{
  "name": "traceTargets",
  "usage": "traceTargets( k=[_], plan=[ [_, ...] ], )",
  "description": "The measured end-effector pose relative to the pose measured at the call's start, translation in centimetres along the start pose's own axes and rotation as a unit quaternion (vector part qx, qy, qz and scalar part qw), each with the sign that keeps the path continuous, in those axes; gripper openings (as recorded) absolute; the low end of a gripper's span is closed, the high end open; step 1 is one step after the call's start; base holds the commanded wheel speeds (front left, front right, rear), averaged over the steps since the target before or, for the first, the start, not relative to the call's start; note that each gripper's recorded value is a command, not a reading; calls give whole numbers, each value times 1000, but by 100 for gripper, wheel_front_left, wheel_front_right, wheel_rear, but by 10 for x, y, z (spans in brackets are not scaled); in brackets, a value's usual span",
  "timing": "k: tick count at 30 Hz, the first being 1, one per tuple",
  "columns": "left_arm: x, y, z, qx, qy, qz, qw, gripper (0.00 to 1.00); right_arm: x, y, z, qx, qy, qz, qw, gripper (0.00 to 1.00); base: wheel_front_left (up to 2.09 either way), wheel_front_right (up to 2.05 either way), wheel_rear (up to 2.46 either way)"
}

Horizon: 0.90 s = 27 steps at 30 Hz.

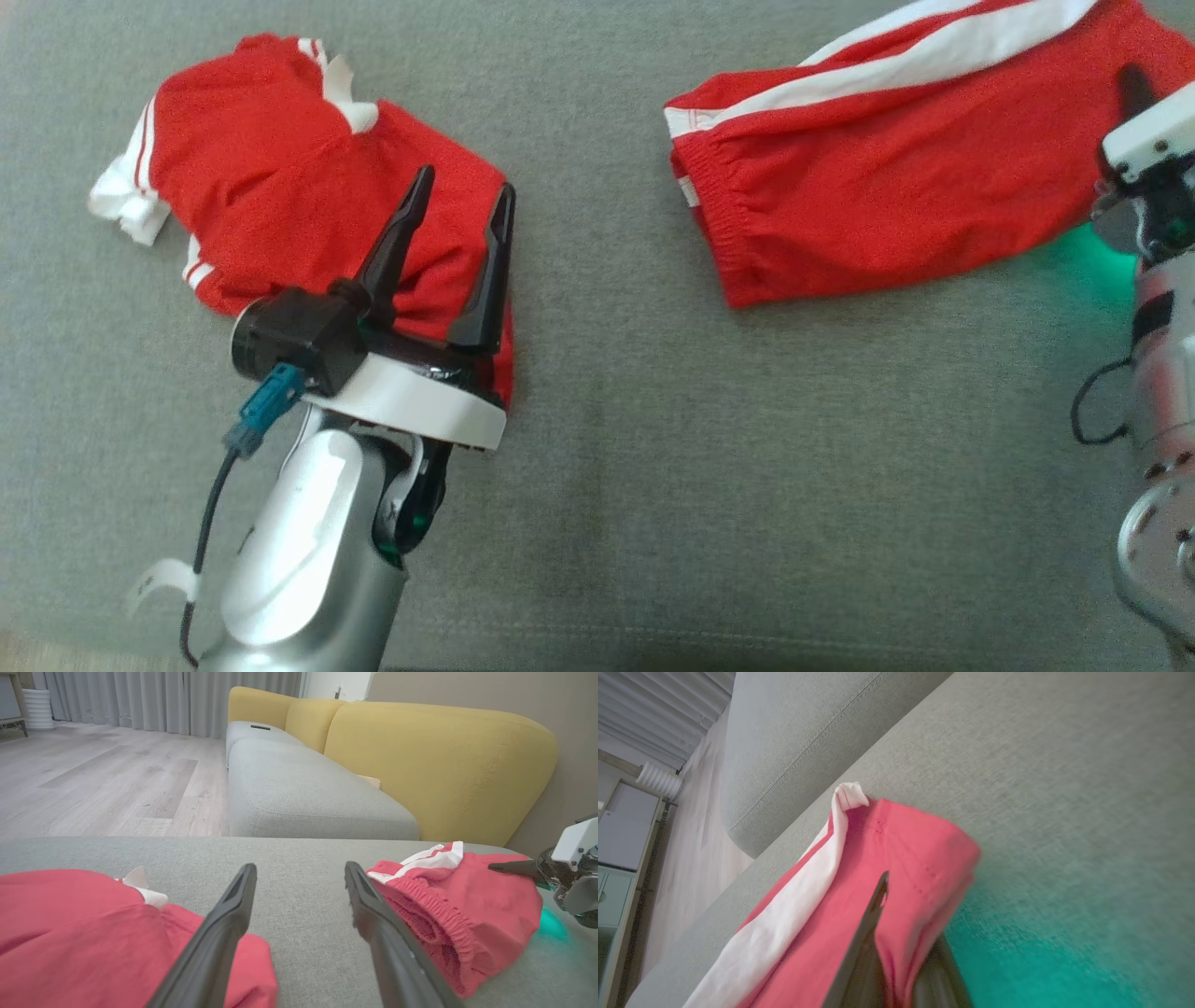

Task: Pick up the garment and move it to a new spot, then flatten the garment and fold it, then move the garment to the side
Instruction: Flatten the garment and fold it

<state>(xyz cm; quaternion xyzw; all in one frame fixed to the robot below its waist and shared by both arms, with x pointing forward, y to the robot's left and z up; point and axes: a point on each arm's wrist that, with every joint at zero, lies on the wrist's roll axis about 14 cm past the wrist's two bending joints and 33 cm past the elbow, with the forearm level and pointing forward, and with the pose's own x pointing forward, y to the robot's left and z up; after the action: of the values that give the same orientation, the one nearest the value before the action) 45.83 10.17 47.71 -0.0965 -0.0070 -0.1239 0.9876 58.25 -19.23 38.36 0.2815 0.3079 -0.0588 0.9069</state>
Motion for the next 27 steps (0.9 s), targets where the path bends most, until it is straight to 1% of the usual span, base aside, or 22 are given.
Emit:
traceTargets(
  k=[3,8,10,16,18,19,21,24,27],
  plan=[
    [0,-6,5,-2,-6,-7,1000,100,-13,-7,4,10,-16,-3,1000,0,0,0,0],
    [-3,-21,13,-6,-15,-23,1000,100,-40,-35,8,22,-39,-25,999,0,0,0,0],
    [-6,-26,15,-8,-17,-27,999,100,-52,-45,13,34,-54,-31,997,0,0,0,0],
    [-12,-41,24,-11,-28,-44,999,100,-88,-66,37,42,-109,-44,992,0,0,0,0],
    [-15,-43,26,-11,-29,-46,998,100,-98,-75,37,43,-120,-51,991,0,0,0,0],
    [-18,-46,27,-12,-30,-48,998,100,-108,-84,31,41,-125,-58,990,0,0,0,0],
    [-21,-48,27,-13,-29,-49,998,100,-116,-92,22,43,-127,-65,989,0,0,0,0],
    [-24,-49,25,-14,-26,-51,998,100,-123,-98,13,41,-127,-70,989,0,0,0,0],
    [-25,-49,25,-14,-27,-50,998,100,-127,-98,14,29,-133,-71,988,0,0,0,0]
  ],
)
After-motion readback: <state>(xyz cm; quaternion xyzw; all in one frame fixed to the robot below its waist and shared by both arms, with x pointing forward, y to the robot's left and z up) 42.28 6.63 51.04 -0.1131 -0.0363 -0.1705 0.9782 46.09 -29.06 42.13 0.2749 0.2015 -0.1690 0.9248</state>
